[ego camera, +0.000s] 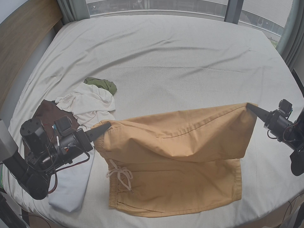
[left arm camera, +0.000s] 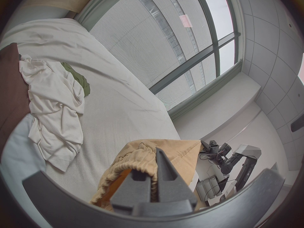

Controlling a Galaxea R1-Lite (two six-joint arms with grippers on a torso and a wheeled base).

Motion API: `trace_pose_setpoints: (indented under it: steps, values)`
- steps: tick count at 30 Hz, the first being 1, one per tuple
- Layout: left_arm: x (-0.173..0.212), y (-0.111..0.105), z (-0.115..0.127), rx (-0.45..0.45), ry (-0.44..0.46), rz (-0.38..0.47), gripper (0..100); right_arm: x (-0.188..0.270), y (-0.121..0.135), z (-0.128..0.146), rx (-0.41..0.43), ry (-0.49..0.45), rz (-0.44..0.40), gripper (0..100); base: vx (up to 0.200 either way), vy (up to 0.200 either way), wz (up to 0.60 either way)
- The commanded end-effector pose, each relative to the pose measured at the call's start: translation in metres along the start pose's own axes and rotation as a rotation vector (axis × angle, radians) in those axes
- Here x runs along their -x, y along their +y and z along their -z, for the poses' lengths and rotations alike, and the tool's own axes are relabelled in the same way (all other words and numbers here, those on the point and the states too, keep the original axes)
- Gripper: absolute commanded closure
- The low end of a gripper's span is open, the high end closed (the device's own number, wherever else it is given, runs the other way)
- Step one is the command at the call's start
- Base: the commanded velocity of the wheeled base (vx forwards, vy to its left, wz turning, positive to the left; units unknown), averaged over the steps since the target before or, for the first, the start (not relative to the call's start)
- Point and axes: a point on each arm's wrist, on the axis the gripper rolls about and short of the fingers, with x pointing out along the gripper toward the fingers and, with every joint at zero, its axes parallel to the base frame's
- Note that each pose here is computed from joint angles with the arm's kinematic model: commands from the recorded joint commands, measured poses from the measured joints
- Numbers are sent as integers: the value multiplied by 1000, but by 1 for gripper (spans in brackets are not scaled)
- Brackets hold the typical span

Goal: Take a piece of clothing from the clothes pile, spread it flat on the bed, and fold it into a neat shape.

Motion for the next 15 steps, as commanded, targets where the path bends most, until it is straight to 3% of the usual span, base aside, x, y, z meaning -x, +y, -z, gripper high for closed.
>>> trace_pose_setpoints:
  steps: [1,15]
  values:
    - [1,4,-1,2,-7,-14,100,3,-4,-4,6,-13,17,100,0,0,0]
    - [-1,10,-2,3,-9,-28,100,9,-15,-6,-2,-10,40,100,0,0,0]
